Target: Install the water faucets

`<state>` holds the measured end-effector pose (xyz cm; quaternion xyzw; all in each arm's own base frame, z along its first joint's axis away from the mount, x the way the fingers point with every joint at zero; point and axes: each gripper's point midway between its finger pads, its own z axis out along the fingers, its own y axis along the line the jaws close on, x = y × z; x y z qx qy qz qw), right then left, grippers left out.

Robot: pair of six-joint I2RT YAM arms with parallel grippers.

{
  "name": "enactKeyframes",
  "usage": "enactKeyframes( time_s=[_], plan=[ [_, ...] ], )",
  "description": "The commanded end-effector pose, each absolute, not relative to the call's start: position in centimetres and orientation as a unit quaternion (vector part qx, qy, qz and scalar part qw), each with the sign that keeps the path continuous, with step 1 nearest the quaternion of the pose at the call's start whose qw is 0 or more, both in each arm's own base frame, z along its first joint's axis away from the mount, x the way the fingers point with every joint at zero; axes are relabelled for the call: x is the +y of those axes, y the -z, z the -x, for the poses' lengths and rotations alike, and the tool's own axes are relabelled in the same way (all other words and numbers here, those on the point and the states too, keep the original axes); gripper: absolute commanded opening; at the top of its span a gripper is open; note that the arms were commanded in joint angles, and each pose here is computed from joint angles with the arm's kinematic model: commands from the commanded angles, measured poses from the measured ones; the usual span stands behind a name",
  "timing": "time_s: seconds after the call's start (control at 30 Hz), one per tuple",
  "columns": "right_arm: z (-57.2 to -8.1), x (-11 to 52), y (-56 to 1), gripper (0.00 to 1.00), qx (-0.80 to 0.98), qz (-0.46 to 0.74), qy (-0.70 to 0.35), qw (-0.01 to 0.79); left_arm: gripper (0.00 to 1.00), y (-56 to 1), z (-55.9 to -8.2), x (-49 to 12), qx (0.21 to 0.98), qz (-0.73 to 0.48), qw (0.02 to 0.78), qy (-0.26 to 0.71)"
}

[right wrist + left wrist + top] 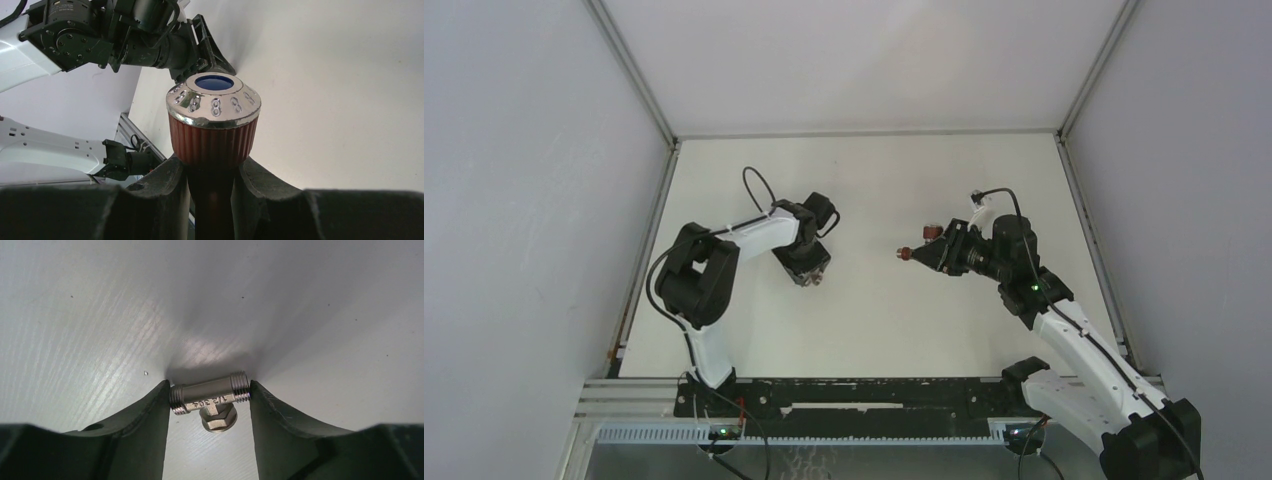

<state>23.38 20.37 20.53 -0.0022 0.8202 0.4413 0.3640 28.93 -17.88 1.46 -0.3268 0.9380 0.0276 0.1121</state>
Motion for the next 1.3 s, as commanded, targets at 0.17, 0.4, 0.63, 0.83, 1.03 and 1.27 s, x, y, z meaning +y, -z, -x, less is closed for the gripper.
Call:
enactKeyframes(
  time_s=[0.17, 0.4, 0.63, 0.83, 1.03, 1.27],
  plan=[
    [-24.0, 20.9, -23.8, 0.0, 0.795, 0.025, -0.457, 0.399, 0.3, -7.4, -33.5, -16.6, 0.929, 0.255, 0.267, -0.017],
    [-24.2, 21.1, -23.7, 0.0, 0.795, 0.026, -0.459, 0.396, 0.16, -12.1, -36.5, -15.3, 0.883, 0.193, 0.426, -0.041],
    [-24.0, 21.0, -23.6, 0.0, 0.796, 0.025, -0.458, 0.394, 0.06, -15.0, -38.4, -16.4, 0.822, 0.145, 0.533, -0.141],
    [-24.0, 19.6, -23.9, 0.0, 0.797, 0.012, -0.447, 0.407, 0.08, -14.7, -38.5, -19.7, 0.798, 0.115, 0.58, -0.118],
    [-24.1, 16.4, -25.1, 0.0, 0.788, -0.017, -0.425, 0.445, 0.11, -13.3, -38.2, -20.1, 0.808, 0.125, 0.558, -0.142],
    [-23.9, 13.4, -25.5, 0.0, 0.785, -0.048, -0.407, 0.465, 0.09, -12.2, -35.8, -16.4, 0.778, 0.249, 0.524, -0.24]
  ],
)
